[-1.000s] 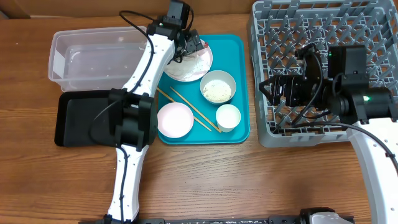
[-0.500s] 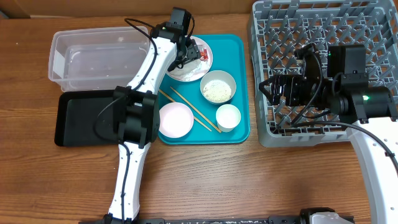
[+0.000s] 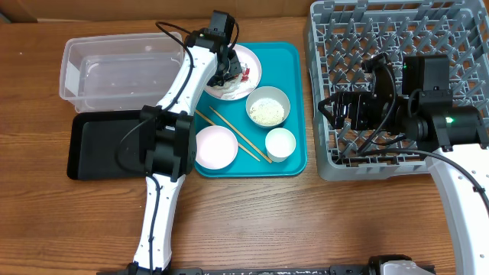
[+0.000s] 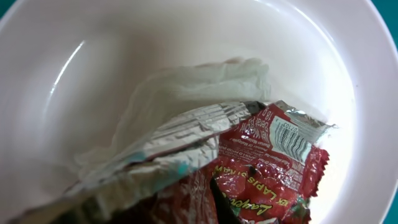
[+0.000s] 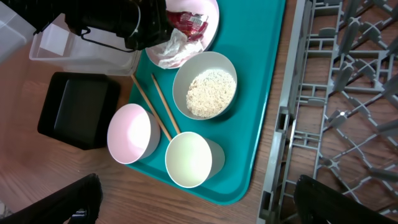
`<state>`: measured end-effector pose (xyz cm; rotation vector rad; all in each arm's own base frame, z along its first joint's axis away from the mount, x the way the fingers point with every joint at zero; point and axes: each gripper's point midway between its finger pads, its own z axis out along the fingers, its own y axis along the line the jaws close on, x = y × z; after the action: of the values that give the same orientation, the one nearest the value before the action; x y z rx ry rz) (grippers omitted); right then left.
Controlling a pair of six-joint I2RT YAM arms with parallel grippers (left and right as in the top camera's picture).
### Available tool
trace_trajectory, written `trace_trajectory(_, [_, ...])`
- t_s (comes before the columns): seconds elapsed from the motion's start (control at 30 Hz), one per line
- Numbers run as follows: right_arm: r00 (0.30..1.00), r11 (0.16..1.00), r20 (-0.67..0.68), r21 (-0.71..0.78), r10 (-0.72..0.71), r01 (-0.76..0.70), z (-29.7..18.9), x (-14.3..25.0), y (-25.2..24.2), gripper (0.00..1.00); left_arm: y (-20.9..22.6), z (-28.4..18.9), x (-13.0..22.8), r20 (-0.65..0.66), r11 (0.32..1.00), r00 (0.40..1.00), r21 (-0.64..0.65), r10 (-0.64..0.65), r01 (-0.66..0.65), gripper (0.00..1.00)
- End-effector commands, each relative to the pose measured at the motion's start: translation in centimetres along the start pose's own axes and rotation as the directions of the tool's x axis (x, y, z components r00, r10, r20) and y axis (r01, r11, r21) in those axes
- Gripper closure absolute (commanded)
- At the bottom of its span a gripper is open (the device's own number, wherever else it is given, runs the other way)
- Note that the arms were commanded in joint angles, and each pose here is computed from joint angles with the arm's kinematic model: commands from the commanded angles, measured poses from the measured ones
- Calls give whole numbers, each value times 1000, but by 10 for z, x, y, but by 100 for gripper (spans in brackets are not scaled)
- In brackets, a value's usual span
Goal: Sort waste into correct bins and load items into the dishwasher
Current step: 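Grasp the red wrapper and tissue with the left gripper, then carry the wrapper and tissue left and drop them into the clear bin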
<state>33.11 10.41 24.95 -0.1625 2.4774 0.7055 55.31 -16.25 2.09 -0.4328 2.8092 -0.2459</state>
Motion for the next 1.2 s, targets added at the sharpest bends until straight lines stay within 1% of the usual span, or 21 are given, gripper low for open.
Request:
trace_trajectory(0.0, [999,1000,28,-3,-16,16,-6,-9,5,0,-15,-13,-6,11,997,998,51,65,-65,96])
trace_trajectory(0.17, [999,1000,30,-3,-17,17,-6,-9,5,0,-29,-65,-23,69,989,990,78,122,-128,96])
trace_trajectory(0.33, [999,1000,30,-3,-17,17,-6,-9,5,0,-35,-120,-30,106,981,981,89,164,-174,96])
trace_trajectory(0.47, [999,1000,30,-3,-17,17,-6,-9,5,0,-29,-161,-34,140,981,978,98,155,-169,96])
trace_trajectory(0.53, [999,1000,30,-3,-17,17,-6,-9,5,0,-22,-172,-36,146,983,979,96,143,-157,96])
trace_trajectory(0.67, [999,1000,28,-3,-16,16,-6,-9,5,0,12,-192,-39,124,993,988,69,89,-98,96])
trace_trajectory(0.77, [1000,1000,26,-3,-15,15,-6,-8,5,0,50,-196,-41,82,999,996,22,36,-38,96])
trace_trajectory(0.83, [1000,1000,26,-3,-14,14,-6,-8,5,0,74,-197,-47,72,999,997,6,36,-37,96])
trace_trajectory(0.93, [1000,1000,26,-3,-15,15,-6,-8,5,0,113,-198,-65,90,999,996,-17,-30,32,96])
trace_trajectory(1.0, [1000,1000,27,-3,-15,15,-6,-8,5,0,129,-200,-72,104,998,993,-22,-54,56,96])
trace_trajectory(1.17, [999,1000,29,-3,-16,16,-6,-9,5,0,163,-195,-93,143,997,988,-45,-57,64,96])
